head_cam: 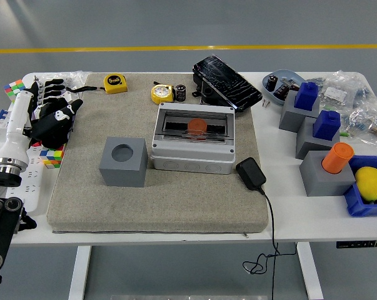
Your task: Fetch the battery,place it into the box,close the lid of the box
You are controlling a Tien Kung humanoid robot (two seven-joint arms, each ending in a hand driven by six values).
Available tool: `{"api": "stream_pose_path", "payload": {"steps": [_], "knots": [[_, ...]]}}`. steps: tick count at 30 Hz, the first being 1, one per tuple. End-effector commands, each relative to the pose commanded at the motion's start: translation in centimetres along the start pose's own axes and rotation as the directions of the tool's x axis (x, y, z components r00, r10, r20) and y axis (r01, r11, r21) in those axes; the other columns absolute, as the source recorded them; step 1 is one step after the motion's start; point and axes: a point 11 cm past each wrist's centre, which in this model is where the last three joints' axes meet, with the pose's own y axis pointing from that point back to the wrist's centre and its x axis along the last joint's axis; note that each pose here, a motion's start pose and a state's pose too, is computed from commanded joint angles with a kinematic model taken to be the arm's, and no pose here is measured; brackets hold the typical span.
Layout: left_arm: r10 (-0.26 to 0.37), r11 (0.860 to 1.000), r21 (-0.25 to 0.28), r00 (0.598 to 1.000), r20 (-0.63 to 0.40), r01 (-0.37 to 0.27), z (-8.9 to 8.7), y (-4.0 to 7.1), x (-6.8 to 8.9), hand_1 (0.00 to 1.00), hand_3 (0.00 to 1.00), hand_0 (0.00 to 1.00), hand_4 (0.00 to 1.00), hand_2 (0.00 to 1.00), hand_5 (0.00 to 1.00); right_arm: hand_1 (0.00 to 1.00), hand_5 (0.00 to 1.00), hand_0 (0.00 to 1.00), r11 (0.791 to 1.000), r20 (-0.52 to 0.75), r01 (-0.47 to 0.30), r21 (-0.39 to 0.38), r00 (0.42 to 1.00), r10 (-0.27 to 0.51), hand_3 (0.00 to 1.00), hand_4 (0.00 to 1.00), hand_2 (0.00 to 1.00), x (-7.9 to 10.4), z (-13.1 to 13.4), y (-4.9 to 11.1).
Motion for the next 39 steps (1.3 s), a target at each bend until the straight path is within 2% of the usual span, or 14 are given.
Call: {"api": "stream_pose_path", "payload": {"steps": [6,14,22,39], "knots": [[0.018,1.000,0.005,1.000,-0.004,-0.018,-0.1,0.2,0.5,0.707,0.716,0.637,0.998,0.709,0.496,0.643,0.502,0.634,1.000,0.002,-0.007,-0.002,1.000,0.007,0.568,0.989,0.668,0.3,0.1,0.0],[0.000,1.000,0.009,1.000,-0.012,0.001,-0.2,0.4,-0.2,0.707,0.717,0.637,0.998,0.709,0.499,0.643,0.501,0.633,1.000,0.004,-0.010,-0.019,1.000,0.010,0.568,0.989,0.669,0.4,0.9,0.0],[-0.006,1.000,-0.003,1.000,-0.016,0.005,0.3,0.1,-0.4,0.708,0.717,0.638,0.998,0.710,0.497,0.644,0.502,0.634,1.000,0.005,-0.006,0.000,1.000,0.006,0.568,0.989,0.669,0.4,0.2,0.0],[-0.014,1.000,0.004,1.000,-0.017,0.014,0.3,0.2,-0.7,0.707,0.716,0.638,0.998,0.711,0.500,0.643,0.501,0.633,1.000,0.003,-0.008,-0.003,1.000,0.008,0.569,0.989,0.669,0.4,0.1,0.0]]}}
